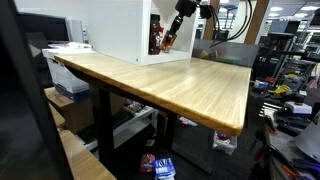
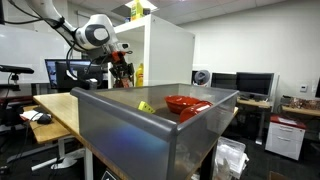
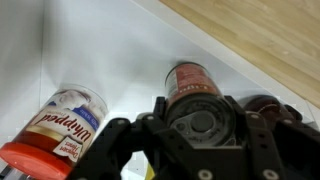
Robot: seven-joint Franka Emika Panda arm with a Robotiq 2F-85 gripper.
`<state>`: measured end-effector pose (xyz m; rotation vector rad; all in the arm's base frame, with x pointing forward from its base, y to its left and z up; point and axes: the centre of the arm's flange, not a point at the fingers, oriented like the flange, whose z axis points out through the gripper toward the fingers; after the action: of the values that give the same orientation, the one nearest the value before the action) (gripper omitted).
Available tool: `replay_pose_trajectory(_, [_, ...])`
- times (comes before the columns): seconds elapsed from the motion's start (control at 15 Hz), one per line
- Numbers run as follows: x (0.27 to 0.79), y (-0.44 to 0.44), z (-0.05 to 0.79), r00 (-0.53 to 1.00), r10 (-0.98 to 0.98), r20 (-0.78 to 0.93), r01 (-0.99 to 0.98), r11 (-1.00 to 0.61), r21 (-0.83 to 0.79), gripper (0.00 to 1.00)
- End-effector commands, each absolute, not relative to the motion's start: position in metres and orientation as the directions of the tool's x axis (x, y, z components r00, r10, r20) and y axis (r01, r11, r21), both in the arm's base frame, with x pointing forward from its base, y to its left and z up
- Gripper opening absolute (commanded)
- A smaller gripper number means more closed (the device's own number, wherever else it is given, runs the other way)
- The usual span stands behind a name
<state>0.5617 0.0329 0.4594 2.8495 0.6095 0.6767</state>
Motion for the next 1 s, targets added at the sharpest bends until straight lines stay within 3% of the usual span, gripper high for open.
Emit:
replay_pose_trajectory(0.0, [0.579,0.030,0.450,0.793,0.466,0.393,0.381,-0.882,0.277,0.84])
replay_pose_trajectory(0.2, [0.584,0.030,0.445,0.792,0.475,0.384,0.388,-0.876,0.286,0.96])
replay_pose_trajectory(0.4, [0.588,0.030,0.440,0.792,0.480,0.377,0.392,-0.874,0.289,1.00])
replay_pose_trajectory(0.93, [0.592,0.029,0.439,0.792,0.390,0.469,0.291,-0.917,0.272,1.00])
